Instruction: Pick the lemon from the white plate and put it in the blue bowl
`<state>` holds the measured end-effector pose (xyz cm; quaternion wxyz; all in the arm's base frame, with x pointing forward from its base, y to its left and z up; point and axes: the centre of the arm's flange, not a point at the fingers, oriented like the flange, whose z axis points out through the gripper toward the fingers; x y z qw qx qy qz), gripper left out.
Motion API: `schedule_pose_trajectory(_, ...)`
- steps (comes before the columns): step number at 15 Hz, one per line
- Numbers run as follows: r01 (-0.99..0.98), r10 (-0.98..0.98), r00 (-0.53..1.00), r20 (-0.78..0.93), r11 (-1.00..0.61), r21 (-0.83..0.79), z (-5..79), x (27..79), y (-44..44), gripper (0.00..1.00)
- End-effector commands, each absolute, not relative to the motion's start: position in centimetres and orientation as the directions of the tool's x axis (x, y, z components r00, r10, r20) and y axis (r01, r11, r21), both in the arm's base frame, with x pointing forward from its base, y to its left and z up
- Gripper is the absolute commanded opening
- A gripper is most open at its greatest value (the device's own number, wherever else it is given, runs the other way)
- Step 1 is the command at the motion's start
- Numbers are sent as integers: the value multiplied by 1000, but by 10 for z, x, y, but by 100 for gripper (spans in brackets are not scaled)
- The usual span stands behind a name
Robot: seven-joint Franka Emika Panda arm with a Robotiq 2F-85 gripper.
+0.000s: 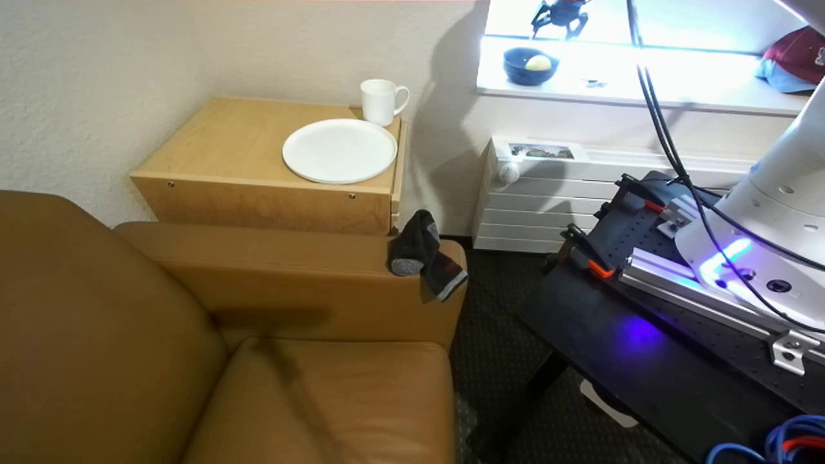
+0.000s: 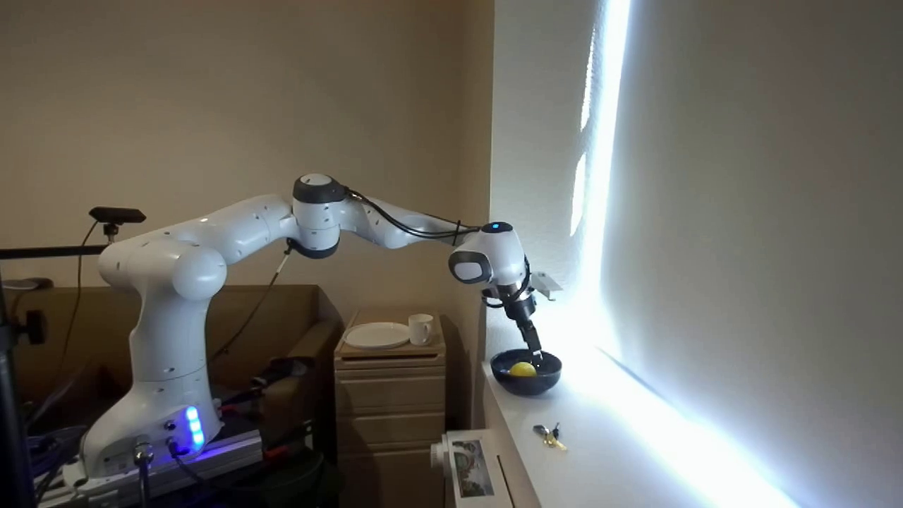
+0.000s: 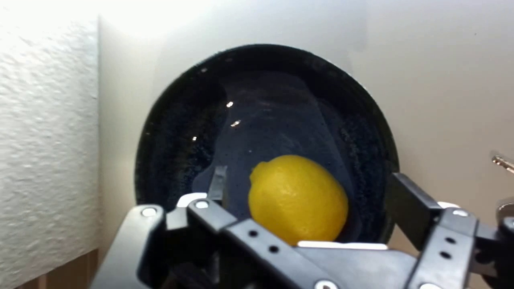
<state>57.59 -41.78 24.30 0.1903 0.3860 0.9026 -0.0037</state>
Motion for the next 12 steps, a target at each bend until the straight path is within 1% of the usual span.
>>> schedule_pose_trajectory(1, 669, 715, -627, -308, 697, 257, 332, 603, -417, 100)
schedule_pose_trajectory(3, 638, 691, -681, -242, 722, 267, 378, 593, -417, 100)
schedule_pose_trajectory(6, 576, 619, -774, -136, 776, 257, 437, 561, -410, 100)
schedule_pose_trajectory(9, 466, 495, -866, -73, 851, 243, 475, 538, -395, 100)
schedule_pose_trajectory(10, 536, 562, -819, -111, 820, 199, 454, 542, -403, 100)
schedule_pose_trajectory(12, 524, 551, -826, -117, 828, 199, 469, 541, -399, 100)
